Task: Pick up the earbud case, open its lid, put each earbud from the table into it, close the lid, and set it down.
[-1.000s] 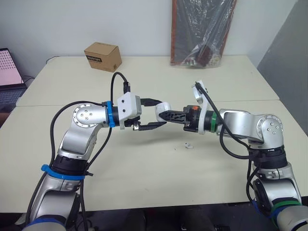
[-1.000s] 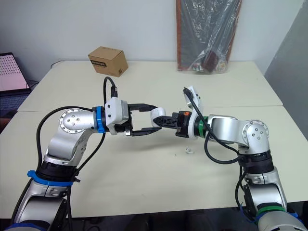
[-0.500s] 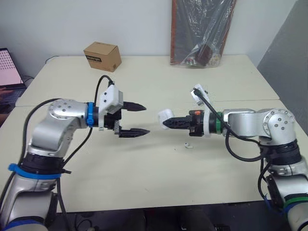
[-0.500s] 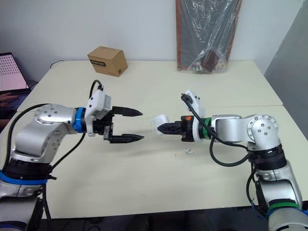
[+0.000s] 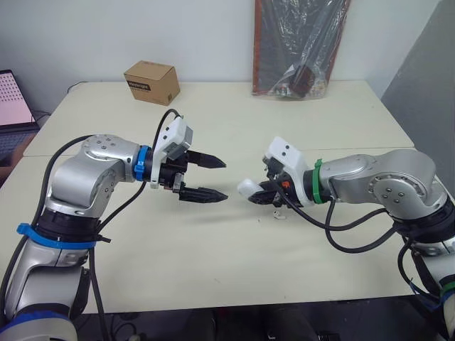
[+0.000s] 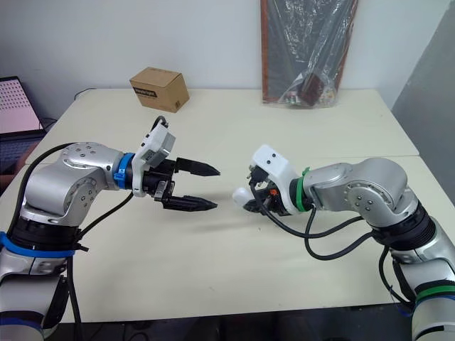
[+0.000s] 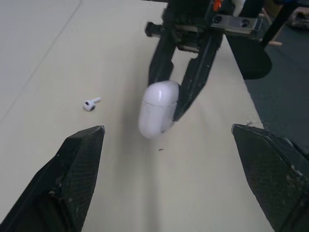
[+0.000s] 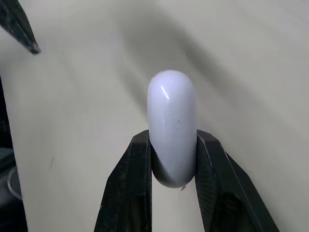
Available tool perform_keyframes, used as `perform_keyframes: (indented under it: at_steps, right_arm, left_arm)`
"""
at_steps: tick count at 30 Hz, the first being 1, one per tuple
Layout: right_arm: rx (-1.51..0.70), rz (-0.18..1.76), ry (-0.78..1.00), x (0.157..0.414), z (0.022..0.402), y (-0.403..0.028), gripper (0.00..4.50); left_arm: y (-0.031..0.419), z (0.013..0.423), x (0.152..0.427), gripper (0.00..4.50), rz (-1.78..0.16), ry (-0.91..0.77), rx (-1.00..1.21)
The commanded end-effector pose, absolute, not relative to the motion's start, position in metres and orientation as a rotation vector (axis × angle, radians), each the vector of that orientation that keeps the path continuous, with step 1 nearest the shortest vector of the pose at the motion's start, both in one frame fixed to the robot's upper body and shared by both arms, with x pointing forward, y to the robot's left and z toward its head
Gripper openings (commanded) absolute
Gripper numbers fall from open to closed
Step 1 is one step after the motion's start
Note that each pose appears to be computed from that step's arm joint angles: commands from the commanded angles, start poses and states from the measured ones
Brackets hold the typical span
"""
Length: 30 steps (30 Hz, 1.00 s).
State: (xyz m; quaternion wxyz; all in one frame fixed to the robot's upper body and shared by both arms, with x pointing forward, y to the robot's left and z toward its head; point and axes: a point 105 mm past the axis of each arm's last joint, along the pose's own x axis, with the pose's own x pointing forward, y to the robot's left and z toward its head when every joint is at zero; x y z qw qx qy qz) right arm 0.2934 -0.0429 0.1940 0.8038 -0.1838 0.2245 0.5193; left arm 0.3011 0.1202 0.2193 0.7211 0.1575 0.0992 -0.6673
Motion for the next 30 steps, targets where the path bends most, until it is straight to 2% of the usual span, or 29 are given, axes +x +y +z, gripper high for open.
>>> perform_keyframes:
  at_steps: [1, 4, 18, 21, 24, 30]
  right_arm:
    - [-0.451, 1.133, 0.377, 0.296, 0.215, -0.037, 0.78]
    - [-0.464, 1.151, 0.351, 0.296, 0.221, -0.033, 0.78]
    - [-0.547, 1.247, 0.297, 0.288, 0.223, -0.013, 0.78]
    - [-0.555, 1.256, 0.295, 0.288, 0.222, -0.011, 0.78]
    - [-0.558, 1.261, 0.293, 0.288, 0.222, -0.009, 0.78]
    - [-0.552, 1.270, 0.287, 0.288, 0.225, -0.006, 0.78]
  left_arm:
    - [0.118, 0.226, 0.302, 3.22, -1.491, 0.196, 0.389]
    - [0.118, 0.223, 0.305, 2.27, -1.486, 0.204, 0.413]
    - [0.113, 0.221, 0.312, 2.27, -1.492, 0.192, 0.427]
    - [0.113, 0.221, 0.310, 1.73, -1.504, 0.204, 0.423]
    - [0.113, 0.220, 0.309, 0.90, -1.513, 0.211, 0.422]
    - [0.111, 0.219, 0.309, 0.85, -1.519, 0.209, 0.430]
